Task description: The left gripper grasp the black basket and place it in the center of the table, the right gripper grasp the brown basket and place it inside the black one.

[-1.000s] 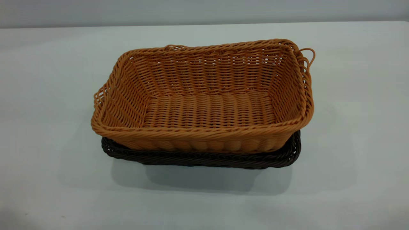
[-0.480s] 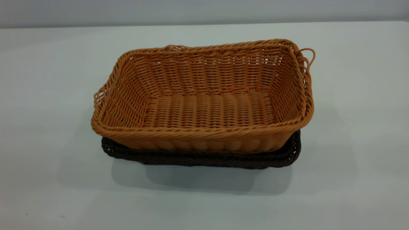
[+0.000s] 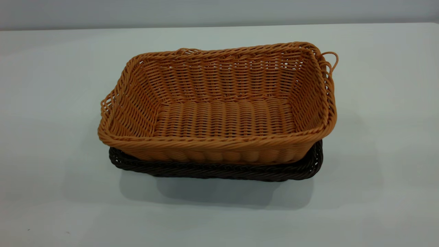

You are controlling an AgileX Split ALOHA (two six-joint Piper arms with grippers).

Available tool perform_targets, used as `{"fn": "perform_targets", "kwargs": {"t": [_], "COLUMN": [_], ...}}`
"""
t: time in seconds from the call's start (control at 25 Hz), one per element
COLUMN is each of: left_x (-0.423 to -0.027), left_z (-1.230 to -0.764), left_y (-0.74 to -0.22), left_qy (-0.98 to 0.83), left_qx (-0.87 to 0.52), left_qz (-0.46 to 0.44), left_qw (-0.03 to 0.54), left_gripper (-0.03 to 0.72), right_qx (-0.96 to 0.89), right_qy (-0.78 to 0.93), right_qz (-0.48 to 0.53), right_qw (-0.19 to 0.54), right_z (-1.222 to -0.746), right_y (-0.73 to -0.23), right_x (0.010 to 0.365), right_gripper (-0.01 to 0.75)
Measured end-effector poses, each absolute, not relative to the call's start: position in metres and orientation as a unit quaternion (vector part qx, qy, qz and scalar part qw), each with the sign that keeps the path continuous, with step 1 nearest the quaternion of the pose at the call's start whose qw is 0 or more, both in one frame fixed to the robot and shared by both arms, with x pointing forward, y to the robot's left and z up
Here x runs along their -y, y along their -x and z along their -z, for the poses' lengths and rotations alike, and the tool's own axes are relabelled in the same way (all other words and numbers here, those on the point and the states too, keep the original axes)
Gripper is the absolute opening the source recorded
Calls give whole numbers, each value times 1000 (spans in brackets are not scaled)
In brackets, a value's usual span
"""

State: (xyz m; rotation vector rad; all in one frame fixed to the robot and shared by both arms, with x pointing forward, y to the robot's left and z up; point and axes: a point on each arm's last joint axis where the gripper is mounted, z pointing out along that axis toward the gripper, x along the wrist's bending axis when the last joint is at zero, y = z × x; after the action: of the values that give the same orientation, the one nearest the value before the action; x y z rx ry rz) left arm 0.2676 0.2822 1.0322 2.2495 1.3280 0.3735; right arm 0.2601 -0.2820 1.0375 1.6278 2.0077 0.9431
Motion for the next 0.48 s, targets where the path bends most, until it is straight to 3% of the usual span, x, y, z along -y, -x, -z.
{"fn": "perform_targets", "kwargs": {"t": [0.24, 0.48], "left_x": [-287, -293], "left_z": [-1034, -1036], "left_y": [-260, -250], "left_qy": [-802, -729], "left_qx": [-508, -586], "left_qz": [-162, -221], "left_qw": [268, 277], "left_gripper": [426, 426], "right_qx": [-694, -634], "right_qy": [-586, -600], "right_qz": [-357, -394], "right_qw": [216, 287], "right_z": [-1039, -1039], "right_y": [-252, -232], "right_x": [283, 284], "right_gripper": [523, 523]}}
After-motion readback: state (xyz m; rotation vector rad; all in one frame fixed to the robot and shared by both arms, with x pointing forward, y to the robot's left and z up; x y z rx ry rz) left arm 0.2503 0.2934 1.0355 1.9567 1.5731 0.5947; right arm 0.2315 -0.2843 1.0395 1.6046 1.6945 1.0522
